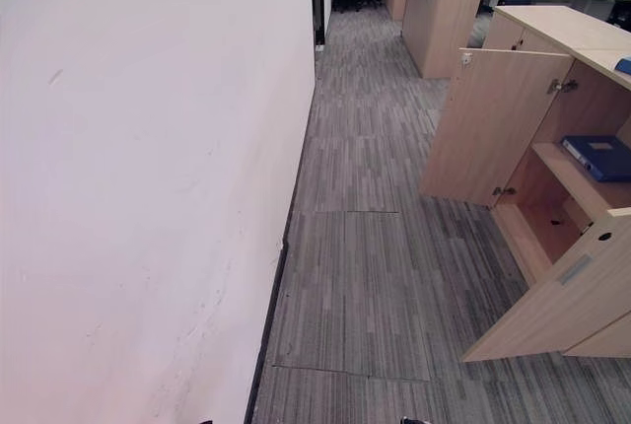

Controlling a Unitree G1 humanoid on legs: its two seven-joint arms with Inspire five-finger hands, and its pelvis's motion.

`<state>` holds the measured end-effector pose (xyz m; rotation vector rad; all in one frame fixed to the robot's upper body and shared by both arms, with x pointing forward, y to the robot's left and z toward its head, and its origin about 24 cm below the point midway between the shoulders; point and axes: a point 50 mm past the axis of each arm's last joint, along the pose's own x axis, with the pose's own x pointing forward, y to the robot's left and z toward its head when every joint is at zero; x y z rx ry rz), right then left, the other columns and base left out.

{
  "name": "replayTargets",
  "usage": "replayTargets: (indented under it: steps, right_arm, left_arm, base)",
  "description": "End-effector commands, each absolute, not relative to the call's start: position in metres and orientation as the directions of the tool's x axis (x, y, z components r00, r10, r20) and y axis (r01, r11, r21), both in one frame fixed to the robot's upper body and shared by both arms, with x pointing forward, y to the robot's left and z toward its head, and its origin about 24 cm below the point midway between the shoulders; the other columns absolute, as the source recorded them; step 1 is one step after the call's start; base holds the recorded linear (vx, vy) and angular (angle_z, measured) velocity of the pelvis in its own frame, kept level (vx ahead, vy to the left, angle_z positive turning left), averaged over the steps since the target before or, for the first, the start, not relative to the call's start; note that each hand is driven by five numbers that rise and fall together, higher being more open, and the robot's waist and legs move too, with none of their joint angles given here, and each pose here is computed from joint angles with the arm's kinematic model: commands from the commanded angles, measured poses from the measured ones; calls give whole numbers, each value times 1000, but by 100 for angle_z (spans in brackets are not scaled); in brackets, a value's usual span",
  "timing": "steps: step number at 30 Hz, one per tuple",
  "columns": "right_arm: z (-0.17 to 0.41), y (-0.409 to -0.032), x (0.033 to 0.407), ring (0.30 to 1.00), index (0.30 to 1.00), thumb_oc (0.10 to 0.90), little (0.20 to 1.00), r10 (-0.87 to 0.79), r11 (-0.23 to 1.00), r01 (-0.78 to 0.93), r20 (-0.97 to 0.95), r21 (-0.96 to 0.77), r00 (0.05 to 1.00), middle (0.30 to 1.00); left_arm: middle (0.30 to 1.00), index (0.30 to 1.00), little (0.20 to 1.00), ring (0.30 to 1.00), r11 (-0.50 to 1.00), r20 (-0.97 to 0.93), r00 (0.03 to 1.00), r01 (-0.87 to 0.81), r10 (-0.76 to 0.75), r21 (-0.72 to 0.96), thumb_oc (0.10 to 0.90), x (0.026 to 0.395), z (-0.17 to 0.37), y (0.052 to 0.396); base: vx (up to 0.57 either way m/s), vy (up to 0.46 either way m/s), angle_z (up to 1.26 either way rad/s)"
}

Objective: Put the empty folder in the office cabinet

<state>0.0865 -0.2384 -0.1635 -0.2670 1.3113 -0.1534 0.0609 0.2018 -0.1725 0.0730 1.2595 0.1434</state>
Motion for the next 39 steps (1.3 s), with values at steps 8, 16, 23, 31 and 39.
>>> replayTargets:
  steps: [8, 16, 23, 31, 39]
  right_arm:
    - [-157, -260, 92, 900, 900, 800, 900, -332, 943, 41, -915, -331, 230, 900]
    - [-154, -269, 92, 900, 900, 800, 900, -359, 930, 3, -907, -367, 221, 900]
    - [-150, -278, 92, 900, 900, 800, 900, -391, 914, -25, -897, -404, 205, 900]
    - [-152, -286, 67, 900, 900, 800, 900, -380, 922, -41, -919, -385, 101, 900]
    - [-150, -287, 79, 900, 900, 800, 900, -384, 921, 1, -908, -389, 166, 900]
  left_arm:
    - [900, 900, 900, 900, 944, -932, 282, -297, 229, 142, 800, 67, -171, 210]
    - [900, 900, 900, 900, 885, -932, 271, -456, 240, 95, 800, 57, -171, 215]
    - [900, 900, 900, 900, 863, -958, 156, -485, 241, 138, 800, 20, -175, 213]
    - [900, 900, 900, 900, 867, -973, 27, -460, 229, 191, 800, -25, -175, 217]
    - [900, 900, 900, 900, 897, -969, 20, -382, 247, 221, 800, -26, -173, 229]
  base:
    - [7, -34, 3]
    - [138, -115, 0]
    - [427, 99, -33]
    - [540, 319, -56]
    - [412, 398, 51]
